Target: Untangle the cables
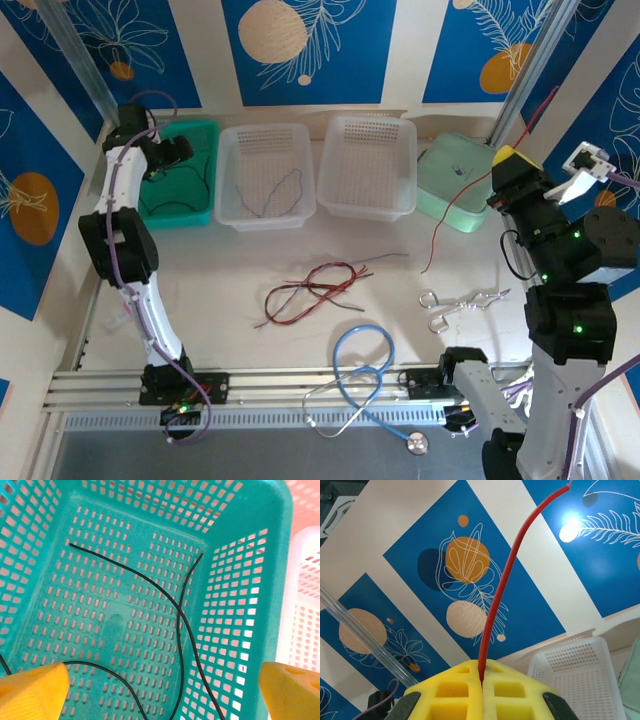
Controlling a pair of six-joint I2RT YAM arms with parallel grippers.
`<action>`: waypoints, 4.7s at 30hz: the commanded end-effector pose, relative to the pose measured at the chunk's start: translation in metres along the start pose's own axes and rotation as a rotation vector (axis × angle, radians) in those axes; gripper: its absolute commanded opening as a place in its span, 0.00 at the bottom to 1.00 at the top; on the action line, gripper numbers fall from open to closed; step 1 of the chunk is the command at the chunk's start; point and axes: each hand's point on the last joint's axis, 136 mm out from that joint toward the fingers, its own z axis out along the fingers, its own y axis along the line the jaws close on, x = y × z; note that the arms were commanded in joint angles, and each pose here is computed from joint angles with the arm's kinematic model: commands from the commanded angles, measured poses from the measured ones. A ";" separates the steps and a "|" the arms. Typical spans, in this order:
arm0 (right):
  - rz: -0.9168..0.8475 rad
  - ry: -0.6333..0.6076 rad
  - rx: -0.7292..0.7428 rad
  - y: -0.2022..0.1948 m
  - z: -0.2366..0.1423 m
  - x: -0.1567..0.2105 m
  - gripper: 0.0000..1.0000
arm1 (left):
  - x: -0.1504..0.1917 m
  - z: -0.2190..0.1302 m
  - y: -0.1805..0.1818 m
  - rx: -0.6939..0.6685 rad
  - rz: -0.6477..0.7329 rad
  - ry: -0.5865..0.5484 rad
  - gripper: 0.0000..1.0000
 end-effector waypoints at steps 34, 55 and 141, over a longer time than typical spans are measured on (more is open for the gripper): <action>-0.355 0.106 0.169 -0.044 0.314 0.106 0.00 | 0.211 -0.158 -0.228 0.529 0.320 -0.013 0.98; -0.126 1.048 0.676 -0.248 0.281 0.424 0.00 | 0.235 -0.166 -0.211 0.509 0.358 0.013 0.98; 0.329 0.841 1.213 -0.234 0.069 0.482 0.32 | 0.294 -0.167 -0.219 0.553 0.630 0.034 0.99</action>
